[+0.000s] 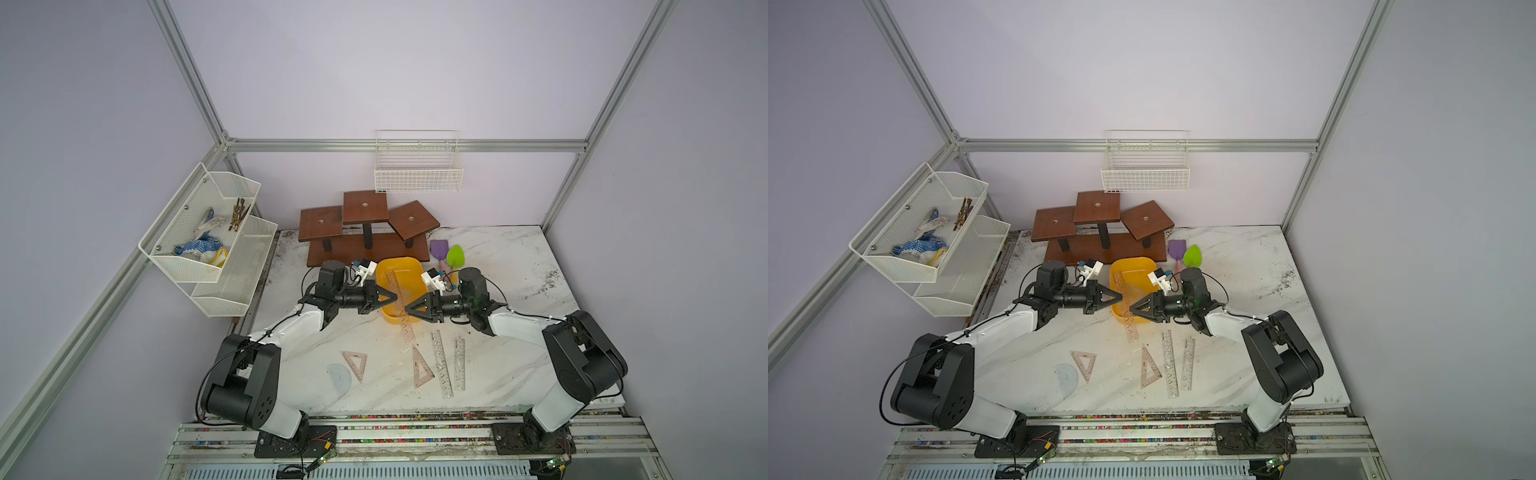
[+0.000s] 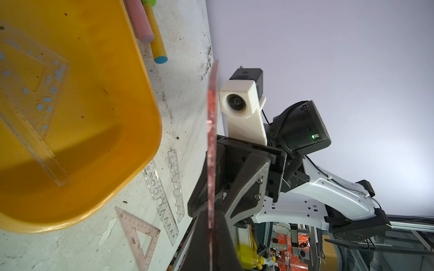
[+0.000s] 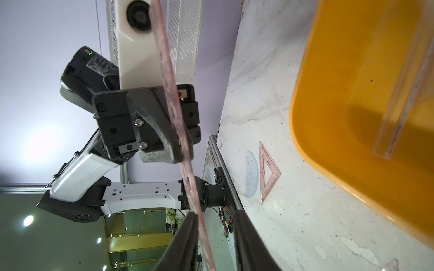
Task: Put the scattered rulers into the storage box
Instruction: Place the ruler in the storage box.
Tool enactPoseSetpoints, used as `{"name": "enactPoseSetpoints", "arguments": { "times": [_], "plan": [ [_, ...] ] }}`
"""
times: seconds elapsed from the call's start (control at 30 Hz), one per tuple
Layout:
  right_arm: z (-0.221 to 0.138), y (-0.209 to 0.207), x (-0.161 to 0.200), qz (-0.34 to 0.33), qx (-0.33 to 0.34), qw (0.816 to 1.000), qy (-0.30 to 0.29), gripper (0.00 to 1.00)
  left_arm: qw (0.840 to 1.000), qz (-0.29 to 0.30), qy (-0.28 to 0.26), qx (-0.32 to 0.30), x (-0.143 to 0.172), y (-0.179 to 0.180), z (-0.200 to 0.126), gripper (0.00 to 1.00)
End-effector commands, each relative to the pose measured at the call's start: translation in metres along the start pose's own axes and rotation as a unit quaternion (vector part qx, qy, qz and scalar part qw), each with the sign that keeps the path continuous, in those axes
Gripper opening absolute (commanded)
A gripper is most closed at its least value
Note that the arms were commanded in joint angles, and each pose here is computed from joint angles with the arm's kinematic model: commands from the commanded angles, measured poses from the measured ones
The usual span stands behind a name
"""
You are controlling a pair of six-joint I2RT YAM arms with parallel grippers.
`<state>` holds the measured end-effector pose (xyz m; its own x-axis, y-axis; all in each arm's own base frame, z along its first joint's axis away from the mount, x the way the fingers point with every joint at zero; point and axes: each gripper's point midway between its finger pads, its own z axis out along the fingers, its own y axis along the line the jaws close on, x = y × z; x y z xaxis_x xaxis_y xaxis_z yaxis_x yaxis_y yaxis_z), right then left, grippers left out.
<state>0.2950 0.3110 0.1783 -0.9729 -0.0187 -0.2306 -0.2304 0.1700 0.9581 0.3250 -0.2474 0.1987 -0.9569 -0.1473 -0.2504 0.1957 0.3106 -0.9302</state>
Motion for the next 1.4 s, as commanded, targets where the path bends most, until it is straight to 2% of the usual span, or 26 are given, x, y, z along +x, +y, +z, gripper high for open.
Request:
{"name": "enactPoseSetpoints", "arguments": {
  "times": [0.0, 0.17, 0.53, 0.57, 0.63, 0.67, 0.7, 0.83, 1.0, 1.1, 1.37],
  "plan": [
    [0.005, 0.022, -0.009, -0.021, -0.037, 0.999, 0.001, 0.27, 1.000, 0.014, 0.002, 0.019, 0.000, -0.007, 0.000, 0.00],
    [0.012, 0.031, -0.012, -0.022, -0.055, 0.998, 0.008, 0.21, 1.000, 0.013, 0.005, 0.022, 0.000, -0.007, 0.002, 0.00],
    [0.016, 0.032, -0.023, -0.023, -0.053, 0.998, 0.002, 0.01, 1.000, 0.021, 0.010, 0.013, -0.004, -0.009, 0.004, 0.00],
    [0.017, 0.030, -0.025, -0.022, -0.050, 0.998, 0.001, 0.00, 1.000, 0.023, 0.012, 0.007, -0.004, -0.008, 0.003, 0.05],
    [0.020, 0.022, -0.029, -0.020, -0.036, 0.999, 0.000, 0.00, 1.000, 0.027, 0.011, -0.009, -0.007, -0.005, 0.001, 0.30],
    [0.022, 0.015, -0.033, -0.020, -0.023, 1.000, -0.002, 0.00, 0.999, 0.031, 0.009, -0.020, -0.009, -0.004, -0.002, 0.44],
    [0.024, 0.006, -0.036, -0.019, -0.005, 1.000, -0.003, 0.00, 0.999, 0.037, 0.004, -0.032, -0.013, -0.002, -0.005, 0.53],
    [0.025, -0.029, -0.063, -0.034, 0.090, 0.995, -0.025, 0.00, 0.995, 0.048, -0.014, -0.091, -0.028, 0.009, -0.019, 0.62],
    [0.021, -0.072, -0.103, -0.072, 0.229, 0.969, -0.054, 0.00, 0.984, 0.060, -0.020, -0.166, -0.043, 0.027, -0.029, 0.64],
    [0.018, -0.088, -0.122, -0.084, 0.281, 0.954, -0.066, 0.00, 0.980, 0.063, -0.019, -0.187, -0.050, 0.033, -0.031, 0.65],
    [0.020, -0.114, -0.135, -0.093, 0.344, 0.933, -0.057, 0.00, 0.976, 0.050, -0.026, -0.211, -0.053, 0.058, -0.032, 0.66]
  ]
}}
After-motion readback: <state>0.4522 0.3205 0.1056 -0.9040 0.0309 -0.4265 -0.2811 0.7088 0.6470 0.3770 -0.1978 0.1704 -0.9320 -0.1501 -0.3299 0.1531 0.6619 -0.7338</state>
